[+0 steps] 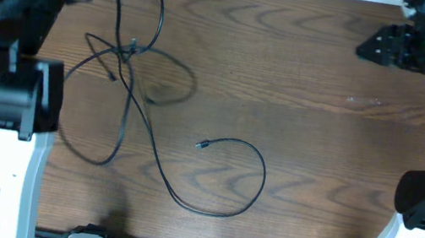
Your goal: Untangle cables
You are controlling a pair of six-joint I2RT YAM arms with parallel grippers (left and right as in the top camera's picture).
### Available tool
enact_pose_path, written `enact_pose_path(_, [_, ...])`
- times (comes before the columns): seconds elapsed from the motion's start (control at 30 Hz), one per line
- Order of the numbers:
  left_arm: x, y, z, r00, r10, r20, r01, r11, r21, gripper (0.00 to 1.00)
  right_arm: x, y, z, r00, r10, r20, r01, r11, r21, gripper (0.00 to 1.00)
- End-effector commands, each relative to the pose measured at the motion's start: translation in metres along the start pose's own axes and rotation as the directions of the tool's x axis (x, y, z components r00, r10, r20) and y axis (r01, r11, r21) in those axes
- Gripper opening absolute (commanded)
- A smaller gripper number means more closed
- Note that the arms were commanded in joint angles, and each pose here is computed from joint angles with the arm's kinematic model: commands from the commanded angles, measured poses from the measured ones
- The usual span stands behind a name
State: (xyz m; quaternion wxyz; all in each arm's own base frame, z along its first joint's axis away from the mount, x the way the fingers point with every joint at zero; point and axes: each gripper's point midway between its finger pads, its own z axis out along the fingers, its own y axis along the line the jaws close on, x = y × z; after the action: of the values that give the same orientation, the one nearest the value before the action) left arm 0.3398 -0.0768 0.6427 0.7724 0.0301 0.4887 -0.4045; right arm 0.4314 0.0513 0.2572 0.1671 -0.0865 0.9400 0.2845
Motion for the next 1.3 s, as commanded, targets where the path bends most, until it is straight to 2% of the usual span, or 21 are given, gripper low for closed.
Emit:
enact_pose_path(0.0, [-0.028, -0.015, -0.002, 0.993, 0.032, 0.111, -0.035, 0.999, 0.025, 0.07, 0.0, 0.058, 0.018, 0.994, -0.106, -0.011, 0.104, 0.984, -0.143, 0.69])
enact_pose_path(0.1, [-0.044, 0.004, -0.005, 0.98, 0.038, 0.197, -0.021, 0.996, -0.087, 0.08, 0.004, 0.097, 0.037, 0.983, -0.183, -0.034, 0.173, 0.966, -0.194, 0.68])
enact_pose_path(0.27, [-0.015, 0.023, -0.003, 0.997, -0.014, 0.081, 0.025, 0.989, -0.145, 0.07, 0.005, 0.161, 0.066, 0.972, -0.234, -0.031, 0.217, 0.938, -0.27, 0.67])
enact_pose_path(0.4, [0.009, 0.044, -0.004, 0.999, 0.028, -0.019, -0.032, 0.975, -0.22, 0.07, -0.002, 0.203, 0.08, 0.986, -0.165, -0.015, 0.152, 0.937, -0.314, 0.68])
enact_pose_path(0.57, [0.023, 0.061, -0.006, 0.993, 0.087, -0.084, -0.107, 0.953, -0.283, 0.08, -0.003, 0.247, 0.091, 0.997, -0.078, -0.029, 0.061, 0.924, -0.376, 0.68])
enact_pose_path(0.63, [0.027, 0.071, -0.008, 0.989, 0.108, -0.102, -0.135, 0.938, -0.318, 0.08, -0.001, 0.26, 0.093, 0.997, -0.073, -0.035, 0.053, 0.917, -0.396, 0.68])
enact_pose_path(0.8, [0.047, 0.097, -0.008, 0.986, 0.071, -0.152, -0.125, 0.914, -0.386, 0.08, 0.011, 0.303, 0.103, 0.995, -0.086, -0.047, 0.056, 0.894, -0.444, 0.71])
enact_pose_path(0.93, [0.062, 0.112, -0.005, 0.982, 0.047, -0.183, -0.12, 0.906, -0.406, 0.07, 0.022, 0.32, 0.122, 0.997, -0.048, -0.065, 0.018, 0.918, -0.397, 0.76])
enact_pose_path(1.07, [0.07, 0.118, -0.006, 0.978, 0.031, -0.205, -0.117, 0.9, -0.421, 0.08, 0.033, 0.338, 0.141, 0.994, -0.057, -0.091, 0.014, 0.909, -0.417, 0.78])
enact_pose_path(1.27, [0.079, 0.124, -0.009, 0.968, 0.04, -0.248, -0.147, 0.891, -0.431, 0.08, 0.048, 0.347, 0.171, 0.984, -0.059, -0.17, -0.022, 0.9, -0.436, 0.77])
